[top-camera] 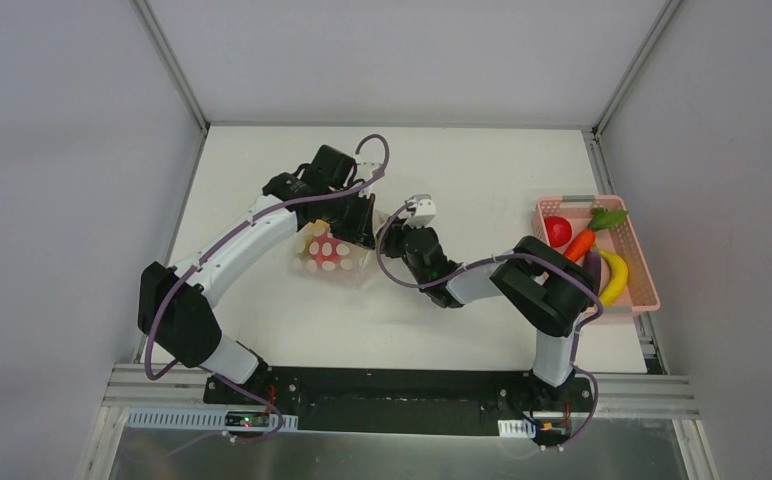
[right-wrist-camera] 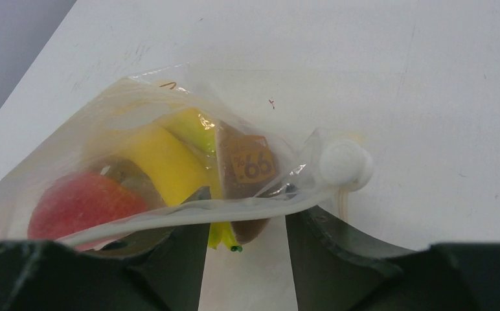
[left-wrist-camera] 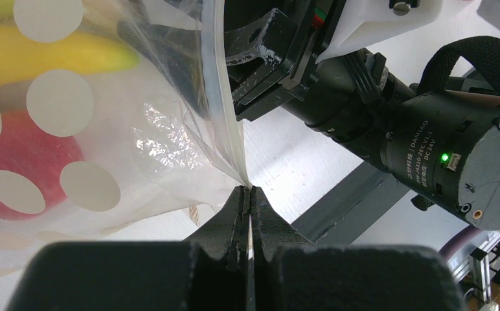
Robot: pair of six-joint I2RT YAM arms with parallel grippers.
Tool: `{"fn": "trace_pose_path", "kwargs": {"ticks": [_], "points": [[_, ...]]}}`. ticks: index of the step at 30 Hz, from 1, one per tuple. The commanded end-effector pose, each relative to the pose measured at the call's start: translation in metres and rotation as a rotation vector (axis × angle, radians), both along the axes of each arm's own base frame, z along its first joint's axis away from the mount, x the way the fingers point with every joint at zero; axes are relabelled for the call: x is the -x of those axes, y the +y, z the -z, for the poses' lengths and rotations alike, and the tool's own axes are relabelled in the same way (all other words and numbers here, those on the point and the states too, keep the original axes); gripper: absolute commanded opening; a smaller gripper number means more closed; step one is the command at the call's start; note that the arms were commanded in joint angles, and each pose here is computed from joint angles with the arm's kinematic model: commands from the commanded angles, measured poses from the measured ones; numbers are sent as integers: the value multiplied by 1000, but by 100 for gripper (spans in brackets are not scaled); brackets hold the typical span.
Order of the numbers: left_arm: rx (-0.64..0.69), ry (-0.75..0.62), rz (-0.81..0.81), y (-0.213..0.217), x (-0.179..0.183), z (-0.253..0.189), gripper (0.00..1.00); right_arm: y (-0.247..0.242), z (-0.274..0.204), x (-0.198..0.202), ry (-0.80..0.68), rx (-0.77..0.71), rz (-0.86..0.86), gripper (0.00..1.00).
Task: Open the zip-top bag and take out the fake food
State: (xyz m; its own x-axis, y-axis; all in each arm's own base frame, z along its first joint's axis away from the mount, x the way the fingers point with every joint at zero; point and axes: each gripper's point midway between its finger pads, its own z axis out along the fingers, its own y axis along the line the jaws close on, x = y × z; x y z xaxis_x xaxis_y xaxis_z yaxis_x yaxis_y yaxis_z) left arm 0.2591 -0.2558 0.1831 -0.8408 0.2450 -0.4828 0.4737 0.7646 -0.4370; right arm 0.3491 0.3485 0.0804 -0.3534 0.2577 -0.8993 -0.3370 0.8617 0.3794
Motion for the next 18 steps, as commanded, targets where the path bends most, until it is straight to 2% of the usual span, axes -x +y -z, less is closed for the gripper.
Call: {"fn": "trace_pose_path", "kwargs": {"ticks": [1, 11, 15, 18], "points": [[28, 38, 22, -8, 9, -2, 0, 14, -31, -11, -88, -55, -3, 49], [19, 61, 48, -16, 14, 5, 0, 27, 0, -31, -71, -22, 29, 50], [15, 60, 52, -16, 15, 5, 0, 37, 0, -38, -65, -34, 13, 42], [12, 53, 53, -15, 14, 4, 0, 44, 0, -38, -56, -45, -21, 30]]}}
